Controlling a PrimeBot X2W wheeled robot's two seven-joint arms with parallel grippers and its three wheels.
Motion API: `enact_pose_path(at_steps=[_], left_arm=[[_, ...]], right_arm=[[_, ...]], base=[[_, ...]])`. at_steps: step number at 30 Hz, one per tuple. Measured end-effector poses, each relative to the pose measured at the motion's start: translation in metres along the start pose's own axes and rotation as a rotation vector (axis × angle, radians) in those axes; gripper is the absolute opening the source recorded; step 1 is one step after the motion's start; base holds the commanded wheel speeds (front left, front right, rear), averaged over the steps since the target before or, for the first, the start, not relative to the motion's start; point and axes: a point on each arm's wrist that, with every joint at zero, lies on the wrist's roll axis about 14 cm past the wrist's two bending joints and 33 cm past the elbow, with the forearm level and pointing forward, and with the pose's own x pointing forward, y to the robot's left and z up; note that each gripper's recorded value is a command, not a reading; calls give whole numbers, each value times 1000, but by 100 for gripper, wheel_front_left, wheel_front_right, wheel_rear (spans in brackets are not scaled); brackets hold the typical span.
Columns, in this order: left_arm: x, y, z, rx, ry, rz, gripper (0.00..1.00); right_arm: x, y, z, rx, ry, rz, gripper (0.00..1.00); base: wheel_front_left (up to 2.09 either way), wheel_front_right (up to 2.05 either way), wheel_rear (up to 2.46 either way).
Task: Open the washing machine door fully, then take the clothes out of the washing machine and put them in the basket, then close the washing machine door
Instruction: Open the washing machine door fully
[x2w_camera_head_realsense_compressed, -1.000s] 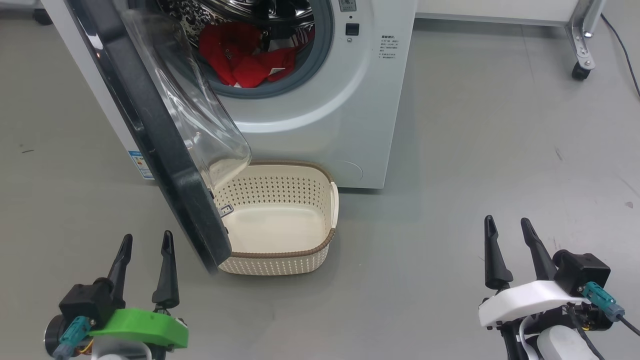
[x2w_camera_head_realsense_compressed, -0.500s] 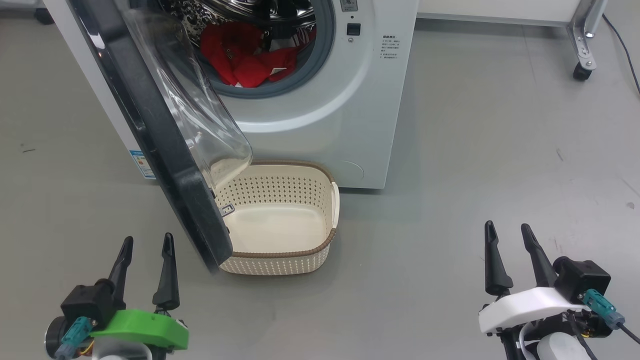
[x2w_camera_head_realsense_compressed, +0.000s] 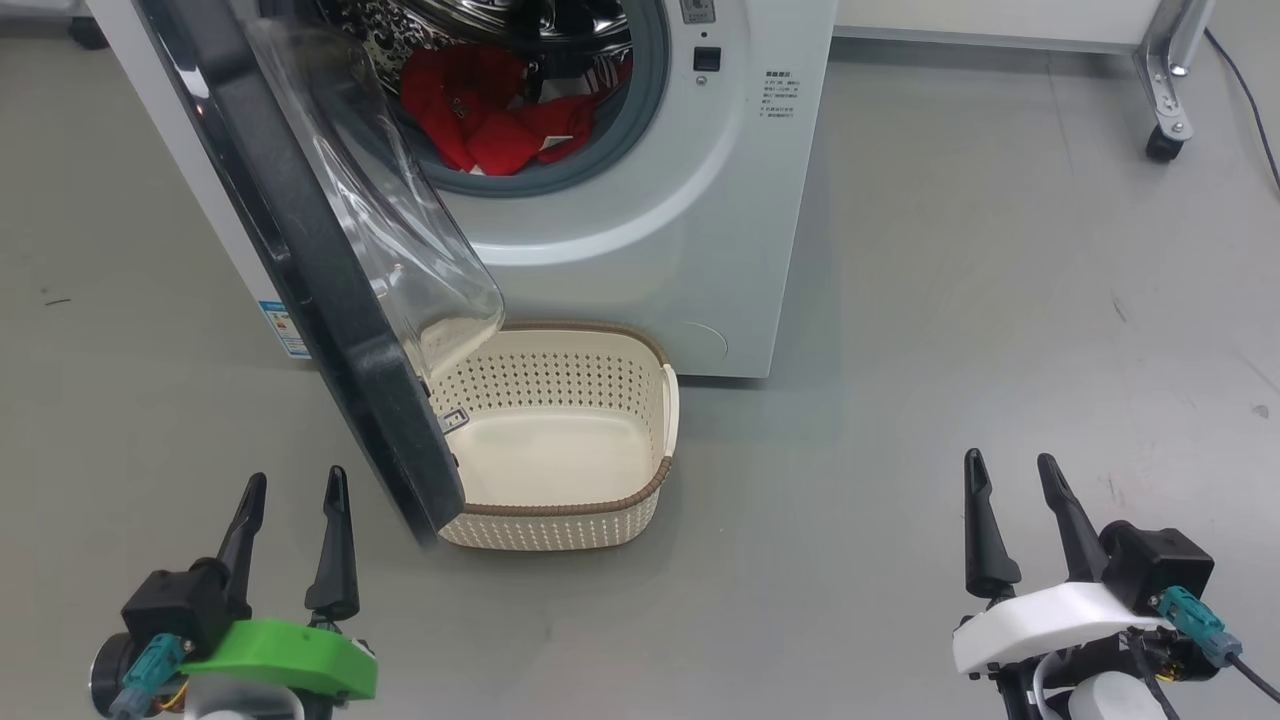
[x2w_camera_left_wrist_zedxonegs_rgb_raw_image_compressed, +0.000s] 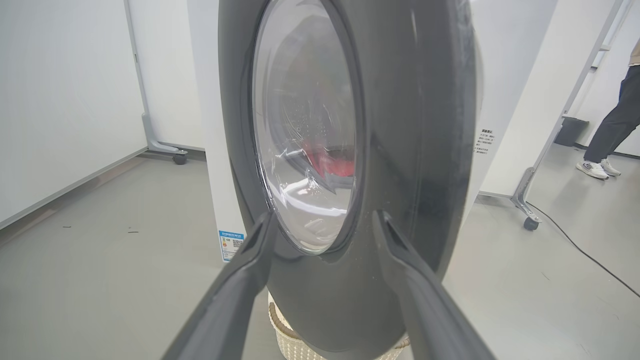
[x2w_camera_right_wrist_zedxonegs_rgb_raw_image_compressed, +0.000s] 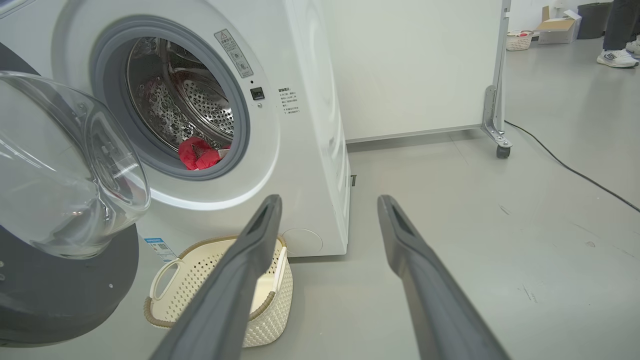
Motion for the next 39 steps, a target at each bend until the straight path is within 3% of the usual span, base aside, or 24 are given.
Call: enact_pose_path(at_steps=[14,15,16,39], left_arm=[[0,0,-3,-4,8,-4,100],[1,0,-3,-4,8,-4,61],[1,0,-3,-4,9,-4,0],[5,1,10,-3,-32,-2,0]], right_arm=[[0,0,-2,5,2,1,100],[0,0,-3,0,5,4,100],[-1,1,-4,-8,7,12,100],[0,1,-8,4,11,9,100]], base=[[0,0,0],[0,0,0],[0,0,0],[0,0,0]])
